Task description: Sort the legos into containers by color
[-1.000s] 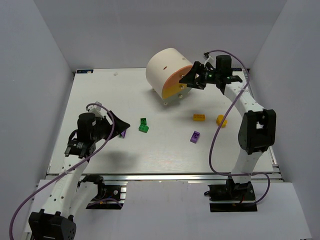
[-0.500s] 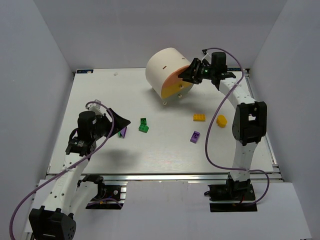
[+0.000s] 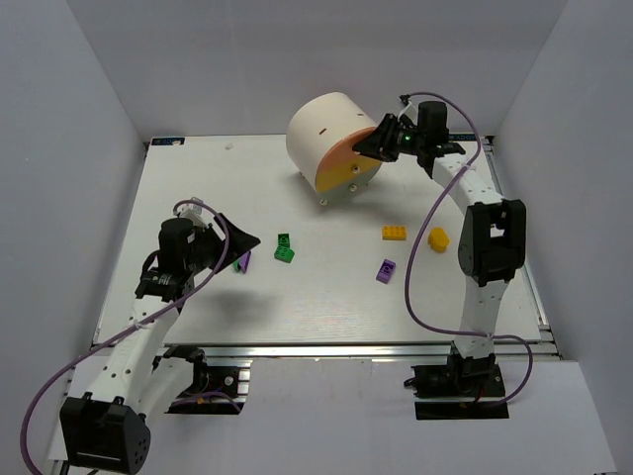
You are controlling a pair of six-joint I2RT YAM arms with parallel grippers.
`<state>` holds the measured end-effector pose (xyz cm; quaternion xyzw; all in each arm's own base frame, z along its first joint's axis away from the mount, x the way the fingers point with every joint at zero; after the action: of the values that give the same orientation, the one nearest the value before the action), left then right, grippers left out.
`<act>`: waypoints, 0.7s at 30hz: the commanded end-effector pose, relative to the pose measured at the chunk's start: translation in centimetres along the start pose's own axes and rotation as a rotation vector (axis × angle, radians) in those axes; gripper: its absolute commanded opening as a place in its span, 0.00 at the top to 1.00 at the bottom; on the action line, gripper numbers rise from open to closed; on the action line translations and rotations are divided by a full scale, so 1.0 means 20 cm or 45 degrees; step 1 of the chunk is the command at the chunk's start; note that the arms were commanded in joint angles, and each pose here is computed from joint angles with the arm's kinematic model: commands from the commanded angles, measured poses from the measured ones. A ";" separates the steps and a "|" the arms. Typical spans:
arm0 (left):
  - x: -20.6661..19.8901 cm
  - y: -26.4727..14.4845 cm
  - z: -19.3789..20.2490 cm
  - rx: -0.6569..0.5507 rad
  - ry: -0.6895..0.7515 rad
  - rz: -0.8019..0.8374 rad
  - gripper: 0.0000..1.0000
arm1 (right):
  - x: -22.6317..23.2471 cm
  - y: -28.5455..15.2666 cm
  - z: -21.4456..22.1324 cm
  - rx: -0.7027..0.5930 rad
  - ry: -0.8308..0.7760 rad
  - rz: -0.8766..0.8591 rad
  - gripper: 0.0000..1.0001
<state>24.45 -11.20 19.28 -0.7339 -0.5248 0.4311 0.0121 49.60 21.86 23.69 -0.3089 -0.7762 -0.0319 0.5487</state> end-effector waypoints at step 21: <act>0.06 0.39 -0.07 0.139 0.011 0.000 0.09 | -0.08 -0.40 0.26 -0.003 -0.045 0.056 0.61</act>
<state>29.38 -12.52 14.06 -0.7098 -0.5093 0.4826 0.0618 41.94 17.45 22.73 -0.3206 -0.7757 -0.0217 0.5431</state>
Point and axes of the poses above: each gripper's point midway between its finger pads, its own y axis out along the fingers, its own x axis along the line the jaws close on, z = x × y, the point moved 3 cm from there along -y, back along the fingers, and after that the axes turned 10 degrees about y, right-handed, at the moved point
